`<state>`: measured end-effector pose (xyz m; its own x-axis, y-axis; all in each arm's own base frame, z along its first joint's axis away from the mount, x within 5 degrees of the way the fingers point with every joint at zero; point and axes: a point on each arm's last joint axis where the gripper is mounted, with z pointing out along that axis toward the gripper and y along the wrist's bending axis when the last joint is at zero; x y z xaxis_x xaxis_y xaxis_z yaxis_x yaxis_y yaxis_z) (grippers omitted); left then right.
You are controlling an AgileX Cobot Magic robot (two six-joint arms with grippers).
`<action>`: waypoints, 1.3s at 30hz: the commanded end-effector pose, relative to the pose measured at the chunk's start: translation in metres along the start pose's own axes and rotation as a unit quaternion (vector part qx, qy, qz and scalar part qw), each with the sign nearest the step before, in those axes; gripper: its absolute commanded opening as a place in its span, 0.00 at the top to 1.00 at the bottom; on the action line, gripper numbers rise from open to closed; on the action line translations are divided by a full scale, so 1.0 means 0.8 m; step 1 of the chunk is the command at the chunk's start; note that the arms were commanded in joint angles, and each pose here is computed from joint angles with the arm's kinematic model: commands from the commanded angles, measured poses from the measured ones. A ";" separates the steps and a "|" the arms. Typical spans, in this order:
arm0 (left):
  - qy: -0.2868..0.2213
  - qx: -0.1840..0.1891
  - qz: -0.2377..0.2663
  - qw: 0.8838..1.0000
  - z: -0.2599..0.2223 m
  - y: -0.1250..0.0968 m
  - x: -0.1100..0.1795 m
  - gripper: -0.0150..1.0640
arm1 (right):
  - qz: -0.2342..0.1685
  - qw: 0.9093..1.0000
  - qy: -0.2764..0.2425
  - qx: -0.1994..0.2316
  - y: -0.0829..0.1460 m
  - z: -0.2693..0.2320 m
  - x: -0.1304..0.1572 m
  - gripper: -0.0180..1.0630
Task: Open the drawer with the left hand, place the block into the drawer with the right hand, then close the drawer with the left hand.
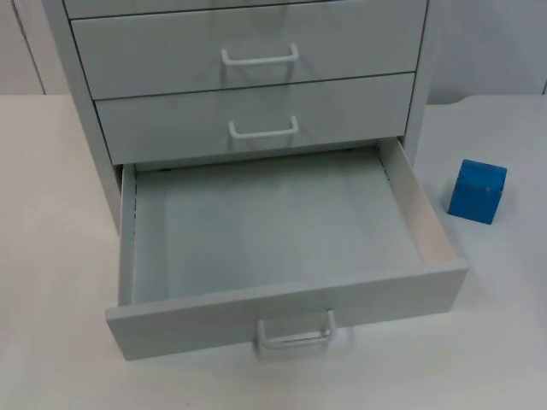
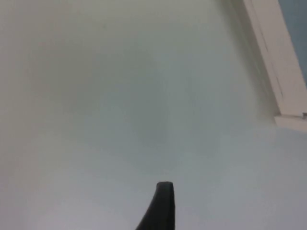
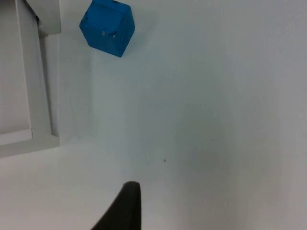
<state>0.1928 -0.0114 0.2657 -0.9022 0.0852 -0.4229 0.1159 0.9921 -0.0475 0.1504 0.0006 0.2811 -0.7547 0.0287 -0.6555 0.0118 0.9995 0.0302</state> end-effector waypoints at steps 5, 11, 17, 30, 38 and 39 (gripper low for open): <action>-0.052 -0.018 -0.034 0.998 -0.011 0.011 0.014 0.25 | -0.005 1.000 0.000 0.001 -0.001 0.000 0.001 0.01; -0.104 -0.030 -0.047 0.993 -0.019 0.010 0.037 0.08 | -0.001 1.000 0.000 -0.002 0.000 0.000 0.001 0.01; -0.154 -0.045 -0.032 0.987 -0.047 0.008 0.050 0.01 | 0.005 1.000 0.007 -0.010 0.002 0.000 0.003 0.01; -0.185 -0.052 -0.026 0.981 -0.064 0.006 0.059 0.01 | -0.057 0.991 0.061 -0.102 0.023 0.021 -0.068 0.01; -0.187 -0.056 -0.023 0.981 -0.064 0.006 0.058 0.01 | -0.126 0.980 0.107 -0.114 0.025 0.099 -0.127 0.01; -0.187 -0.058 -0.022 0.981 -0.064 0.007 0.058 0.01 | -0.137 0.977 0.112 -0.119 0.030 0.117 -0.142 0.01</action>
<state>0.1303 0.0016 0.2918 -0.6949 0.0243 -0.7187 0.0218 0.9997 0.0127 0.2735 0.0175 0.2890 -0.8410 -0.2201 -0.4941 -0.2957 0.9520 0.0791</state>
